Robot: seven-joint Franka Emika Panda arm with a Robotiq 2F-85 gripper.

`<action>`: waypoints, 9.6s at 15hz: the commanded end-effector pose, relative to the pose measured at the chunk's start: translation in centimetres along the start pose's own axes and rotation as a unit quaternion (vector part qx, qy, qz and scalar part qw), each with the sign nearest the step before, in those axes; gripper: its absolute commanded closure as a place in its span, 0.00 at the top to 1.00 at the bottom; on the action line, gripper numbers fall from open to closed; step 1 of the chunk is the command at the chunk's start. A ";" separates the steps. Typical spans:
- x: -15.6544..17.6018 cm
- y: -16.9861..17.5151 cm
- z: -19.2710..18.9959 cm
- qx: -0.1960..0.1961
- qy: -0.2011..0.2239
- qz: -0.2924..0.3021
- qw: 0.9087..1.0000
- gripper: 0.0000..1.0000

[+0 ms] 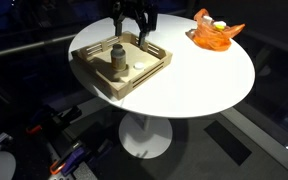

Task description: Put the white lid on the white bottle

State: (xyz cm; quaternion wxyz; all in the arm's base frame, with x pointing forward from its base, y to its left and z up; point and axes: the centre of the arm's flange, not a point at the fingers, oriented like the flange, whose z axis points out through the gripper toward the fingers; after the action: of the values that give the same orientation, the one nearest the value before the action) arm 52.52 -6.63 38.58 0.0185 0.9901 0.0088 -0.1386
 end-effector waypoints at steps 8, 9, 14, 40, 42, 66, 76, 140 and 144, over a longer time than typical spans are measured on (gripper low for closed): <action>4.2 -3.4 1.5 -0.012 0.022 0.097 0.995 1.00; 4.3 -3.5 1.4 -0.014 0.027 0.100 0.995 1.00; 3.9 -3.3 1.7 -0.008 0.025 0.089 0.996 1.00; 8.1 -5.8 11.3 -0.017 0.081 0.120 0.989 1.00; 8.4 -5.4 11.8 -0.017 0.081 0.123 0.989 1.00; 8.1 -2.4 6.6 -0.019 0.111 0.149 0.982 0.19; 3.2 -2.3 -0.3 -0.030 0.102 0.105 0.989 0.19; 0.3 -7.0 3.2 -0.004 0.101 -0.017 0.995 0.19; 0.4 -7.1 3.4 -0.003 0.099 -0.018 0.995 0.19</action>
State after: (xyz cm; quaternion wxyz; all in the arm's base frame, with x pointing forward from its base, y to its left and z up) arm 51.80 0.73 34.99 0.0154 0.9988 0.0210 -0.0426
